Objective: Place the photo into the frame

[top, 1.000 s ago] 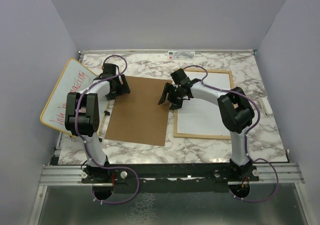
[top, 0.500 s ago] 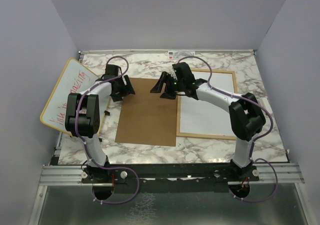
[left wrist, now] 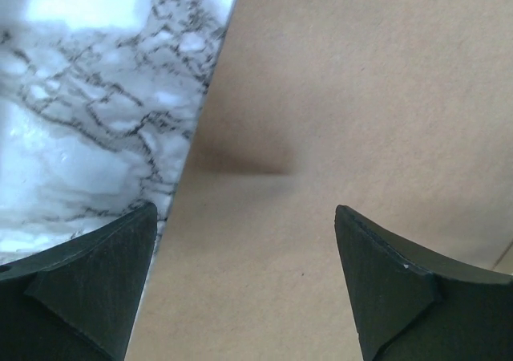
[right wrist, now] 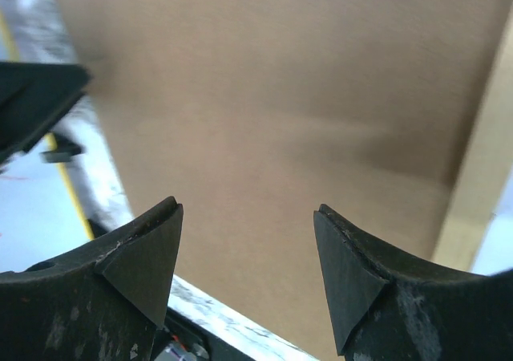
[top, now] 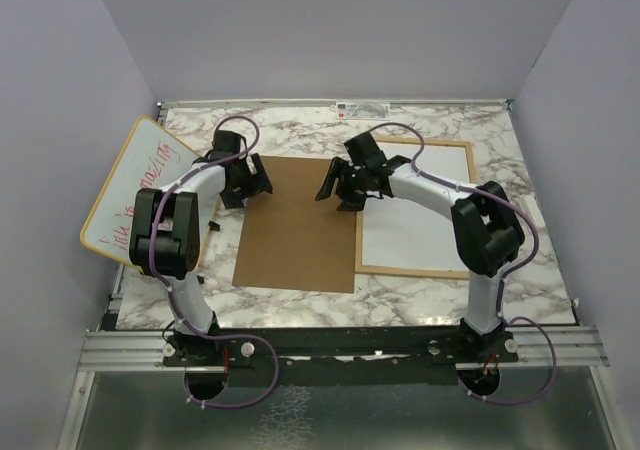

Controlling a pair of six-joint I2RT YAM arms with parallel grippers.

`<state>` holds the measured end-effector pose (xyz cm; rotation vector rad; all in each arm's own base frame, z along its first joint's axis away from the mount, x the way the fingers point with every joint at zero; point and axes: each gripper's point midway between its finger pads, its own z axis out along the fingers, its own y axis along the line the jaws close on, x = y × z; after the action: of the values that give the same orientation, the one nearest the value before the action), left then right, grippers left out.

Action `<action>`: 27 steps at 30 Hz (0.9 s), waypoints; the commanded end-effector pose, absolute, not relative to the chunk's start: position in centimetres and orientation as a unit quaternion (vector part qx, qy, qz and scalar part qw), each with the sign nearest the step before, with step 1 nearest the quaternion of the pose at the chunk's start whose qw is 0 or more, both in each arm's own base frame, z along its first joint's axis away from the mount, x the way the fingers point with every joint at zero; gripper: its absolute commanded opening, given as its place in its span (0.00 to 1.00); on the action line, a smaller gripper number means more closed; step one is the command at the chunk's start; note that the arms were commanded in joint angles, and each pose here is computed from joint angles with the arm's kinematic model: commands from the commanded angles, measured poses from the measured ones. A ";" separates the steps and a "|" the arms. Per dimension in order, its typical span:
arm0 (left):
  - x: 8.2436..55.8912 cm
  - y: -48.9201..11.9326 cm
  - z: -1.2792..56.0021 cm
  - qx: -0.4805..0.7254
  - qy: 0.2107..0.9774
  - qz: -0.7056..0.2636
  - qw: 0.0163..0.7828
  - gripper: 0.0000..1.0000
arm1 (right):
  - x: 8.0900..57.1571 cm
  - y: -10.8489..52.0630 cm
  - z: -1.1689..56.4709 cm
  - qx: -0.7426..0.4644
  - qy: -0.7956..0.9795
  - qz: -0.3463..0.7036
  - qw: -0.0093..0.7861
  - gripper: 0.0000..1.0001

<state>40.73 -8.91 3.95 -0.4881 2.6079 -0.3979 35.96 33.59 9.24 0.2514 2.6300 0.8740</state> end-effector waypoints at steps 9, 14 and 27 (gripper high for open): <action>32.8 -7.1 2.9 -0.178 0.967 -0.046 0.177 0.99 | 31.7 25.1 1.9 0.134 0.978 0.093 0.128 0.72; 30.7 -7.2 2.7 -0.181 0.968 -0.038 0.171 0.99 | 30.7 23.1 1.7 0.151 0.977 0.063 0.138 0.72; 26.4 -7.3 1.3 -0.208 0.967 -0.048 0.140 0.84 | 28.4 26.8 0.3 0.160 0.966 0.185 0.085 0.73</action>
<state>28.15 -6.98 2.39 -0.5545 2.7502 -0.1163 30.80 25.67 2.72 0.4403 2.7824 0.4424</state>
